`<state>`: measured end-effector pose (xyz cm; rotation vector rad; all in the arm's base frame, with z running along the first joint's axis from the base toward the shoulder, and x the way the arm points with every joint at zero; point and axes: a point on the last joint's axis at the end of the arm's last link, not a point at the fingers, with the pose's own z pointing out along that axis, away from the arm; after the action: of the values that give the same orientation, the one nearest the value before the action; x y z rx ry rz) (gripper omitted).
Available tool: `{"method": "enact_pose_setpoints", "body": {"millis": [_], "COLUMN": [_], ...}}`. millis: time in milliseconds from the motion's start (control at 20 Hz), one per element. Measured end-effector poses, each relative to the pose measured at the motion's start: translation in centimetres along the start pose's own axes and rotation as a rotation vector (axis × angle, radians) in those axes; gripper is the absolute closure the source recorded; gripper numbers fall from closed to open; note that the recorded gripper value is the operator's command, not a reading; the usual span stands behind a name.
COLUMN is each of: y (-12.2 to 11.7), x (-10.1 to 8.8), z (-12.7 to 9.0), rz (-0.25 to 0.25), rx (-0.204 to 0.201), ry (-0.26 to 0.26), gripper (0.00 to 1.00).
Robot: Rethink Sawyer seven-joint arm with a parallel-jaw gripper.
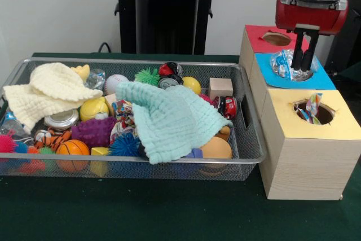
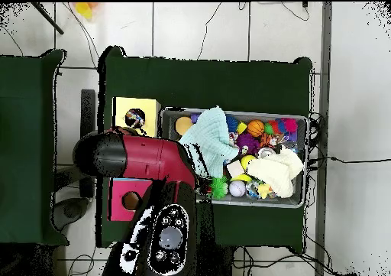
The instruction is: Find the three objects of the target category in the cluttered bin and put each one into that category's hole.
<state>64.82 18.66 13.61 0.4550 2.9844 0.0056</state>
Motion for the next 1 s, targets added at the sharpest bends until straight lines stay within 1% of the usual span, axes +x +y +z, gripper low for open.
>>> {"method": "enact_pose_setpoints", "body": {"millis": [200,450,650,700,850,900,1000], "y": [0.0,-0.5,-1.3,-1.5,-1.9,-2.1,-2.2], "x": [0.0,1.0,2.8,3.6,4.3,5.0,5.4], "z": [0.2,0.5,0.5,0.4,0.2,0.2,0.2], "rz": [0.0,0.004,0.009,0.011,0.014,0.015,0.016], "rx": [-0.003,0.001,0.009,0.012,0.015,0.019,0.02], "ry": [-0.028,-0.027,-0.002,0.01,0.021,0.031,0.037], "gripper": [1.0,1.0,1.0,1.0,1.0,1.0,1.0]}}
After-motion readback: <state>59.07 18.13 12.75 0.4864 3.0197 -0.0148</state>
